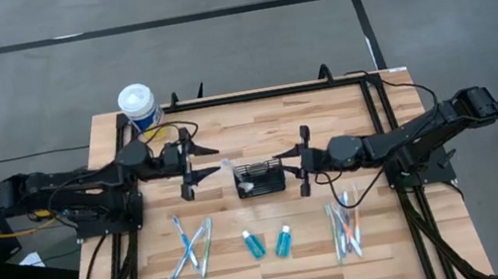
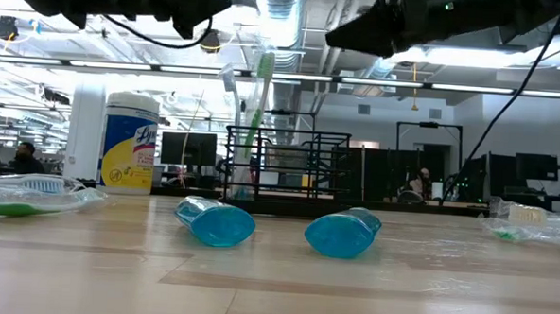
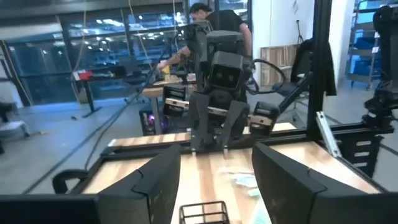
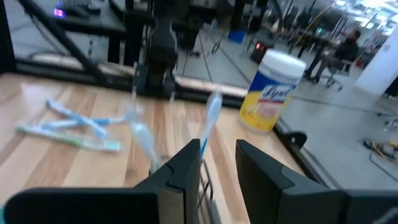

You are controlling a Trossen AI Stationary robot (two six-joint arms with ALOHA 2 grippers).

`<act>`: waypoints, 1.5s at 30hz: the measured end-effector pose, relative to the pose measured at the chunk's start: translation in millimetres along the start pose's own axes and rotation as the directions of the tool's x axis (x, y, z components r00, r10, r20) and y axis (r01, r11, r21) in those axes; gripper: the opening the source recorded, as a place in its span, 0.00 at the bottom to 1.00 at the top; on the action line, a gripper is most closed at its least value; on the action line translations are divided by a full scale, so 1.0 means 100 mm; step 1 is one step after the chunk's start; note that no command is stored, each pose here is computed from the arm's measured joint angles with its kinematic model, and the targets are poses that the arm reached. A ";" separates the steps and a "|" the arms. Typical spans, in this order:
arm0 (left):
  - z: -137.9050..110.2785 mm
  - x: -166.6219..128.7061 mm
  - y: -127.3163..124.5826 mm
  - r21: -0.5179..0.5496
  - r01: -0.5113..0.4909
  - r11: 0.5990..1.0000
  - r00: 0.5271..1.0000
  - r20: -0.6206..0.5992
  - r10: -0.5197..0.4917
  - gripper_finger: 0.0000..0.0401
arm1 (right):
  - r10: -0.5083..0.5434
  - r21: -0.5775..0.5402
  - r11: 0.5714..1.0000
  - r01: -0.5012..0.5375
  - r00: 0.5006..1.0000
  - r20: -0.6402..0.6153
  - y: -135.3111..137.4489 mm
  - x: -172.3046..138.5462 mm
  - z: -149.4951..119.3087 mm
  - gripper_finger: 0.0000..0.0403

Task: Pick & Place toothbrushing station
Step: Put the blue toothbrush into the mesh

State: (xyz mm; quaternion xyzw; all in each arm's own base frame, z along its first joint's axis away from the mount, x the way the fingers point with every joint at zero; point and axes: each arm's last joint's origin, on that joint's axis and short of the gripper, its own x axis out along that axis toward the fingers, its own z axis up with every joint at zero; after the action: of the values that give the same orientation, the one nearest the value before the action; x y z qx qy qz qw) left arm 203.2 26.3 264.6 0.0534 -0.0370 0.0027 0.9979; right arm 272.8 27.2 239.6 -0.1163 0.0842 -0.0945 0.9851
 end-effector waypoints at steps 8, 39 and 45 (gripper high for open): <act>0.00 0.02 0.03 0.038 -0.105 0.994 0.994 0.010 0.105 0.45 | -0.020 0.031 0.999 0.017 0.996 0.090 -0.02 0.00 0.09 0.23; -0.11 0.10 0.28 -0.041 -0.282 0.959 0.959 0.005 0.283 0.26 | -0.058 0.095 0.994 0.054 0.997 0.046 -0.13 0.04 0.03 0.23; -0.31 0.23 0.24 0.000 -0.077 0.997 0.994 -0.072 0.077 0.25 | -0.079 0.111 0.991 0.070 0.994 0.081 -0.13 0.13 0.00 0.23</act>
State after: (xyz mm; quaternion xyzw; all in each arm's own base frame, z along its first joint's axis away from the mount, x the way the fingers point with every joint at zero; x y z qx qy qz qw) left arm 228.1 53.4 237.7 0.0502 -0.0033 0.0431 0.9978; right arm 283.2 11.7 240.7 -0.0697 0.0324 -0.1305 0.9885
